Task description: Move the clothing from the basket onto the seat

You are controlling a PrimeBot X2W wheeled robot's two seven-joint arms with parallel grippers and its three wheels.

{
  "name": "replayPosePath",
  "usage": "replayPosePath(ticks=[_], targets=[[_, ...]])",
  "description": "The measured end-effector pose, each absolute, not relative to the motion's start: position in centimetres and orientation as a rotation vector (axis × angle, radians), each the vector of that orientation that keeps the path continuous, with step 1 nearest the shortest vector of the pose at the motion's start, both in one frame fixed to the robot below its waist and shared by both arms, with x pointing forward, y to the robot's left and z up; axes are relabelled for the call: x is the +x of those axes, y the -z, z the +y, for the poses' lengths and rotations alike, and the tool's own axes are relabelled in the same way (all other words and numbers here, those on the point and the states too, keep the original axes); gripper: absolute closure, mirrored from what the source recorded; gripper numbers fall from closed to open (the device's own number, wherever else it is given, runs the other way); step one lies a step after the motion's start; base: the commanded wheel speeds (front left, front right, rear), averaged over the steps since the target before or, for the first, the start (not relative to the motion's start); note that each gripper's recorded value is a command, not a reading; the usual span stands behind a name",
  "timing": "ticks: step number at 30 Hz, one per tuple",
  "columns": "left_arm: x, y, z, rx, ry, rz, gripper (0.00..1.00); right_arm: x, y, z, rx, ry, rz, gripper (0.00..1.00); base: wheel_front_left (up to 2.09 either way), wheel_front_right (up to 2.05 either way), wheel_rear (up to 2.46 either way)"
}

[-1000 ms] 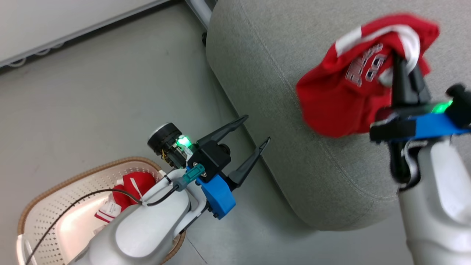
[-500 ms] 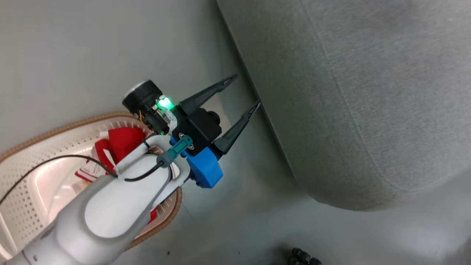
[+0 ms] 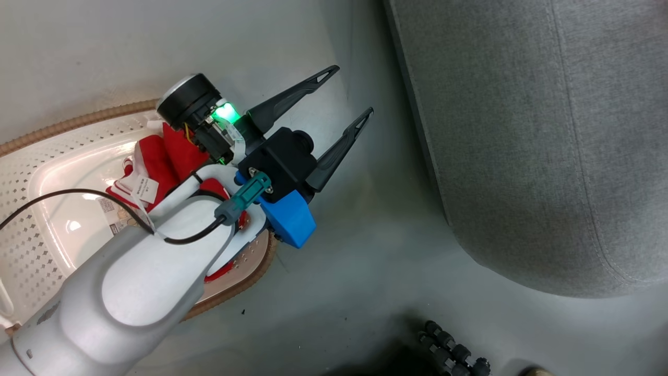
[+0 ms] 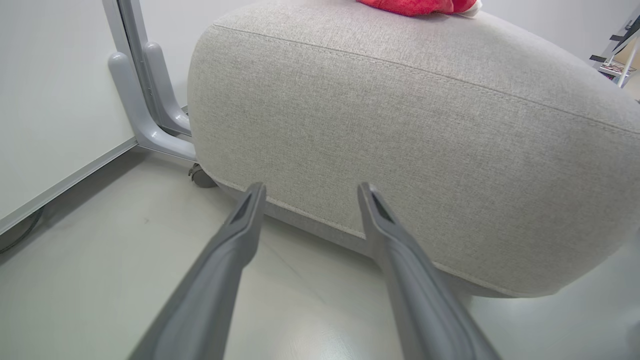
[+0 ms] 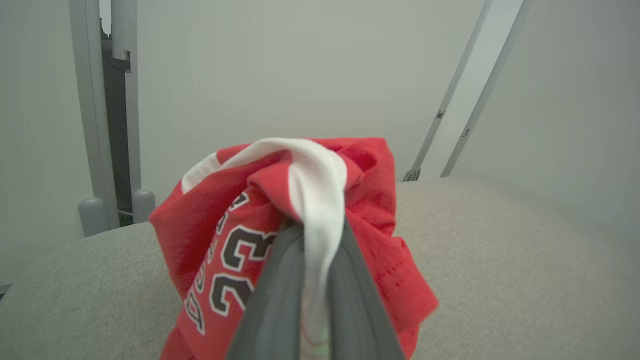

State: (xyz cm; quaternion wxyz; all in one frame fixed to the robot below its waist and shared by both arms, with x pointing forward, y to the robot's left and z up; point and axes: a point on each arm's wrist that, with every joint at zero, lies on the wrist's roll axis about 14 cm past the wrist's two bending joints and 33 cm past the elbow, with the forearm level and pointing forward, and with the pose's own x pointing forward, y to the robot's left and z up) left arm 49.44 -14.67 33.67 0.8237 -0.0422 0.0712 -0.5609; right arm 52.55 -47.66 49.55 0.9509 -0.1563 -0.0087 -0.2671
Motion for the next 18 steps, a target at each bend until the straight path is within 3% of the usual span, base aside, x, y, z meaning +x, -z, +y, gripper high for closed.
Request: replayPosePath(ticks=[7,12,13,15,18], targets=[[49.8,-33.3,-14.1,-0.077,1.177,0.157,0.0,50.1,-42.9,-47.3,-0.204,0.591,0.136,1.0,0.0,0.0,0.0],[50.0,-33.7,-13.9,-0.073,1.172,0.15,0.0,49.9,-42.6,-46.9,-0.186,0.589,0.14,1.0,0.0,0.0,0.0],[50.0,-33.9,-13.9,-0.071,1.169,0.144,0.0,50.0,-43.0,-46.7,-0.186,0.585,0.13,0.74,0.0,0.0,0.0],[50.2,-34.7,-13.9,-0.073,1.163,0.125,0.0,50.1,-44.0,-46.5,-0.194,0.573,0.108,0.0,0.0,0.0,0.0],[50.1,-36.0,-14.0,-0.081,1.153,0.1,0.0,49.5,-45.5,-46.0,-0.223,0.551,0.085,0.0,0.0,0.0,0.0]])
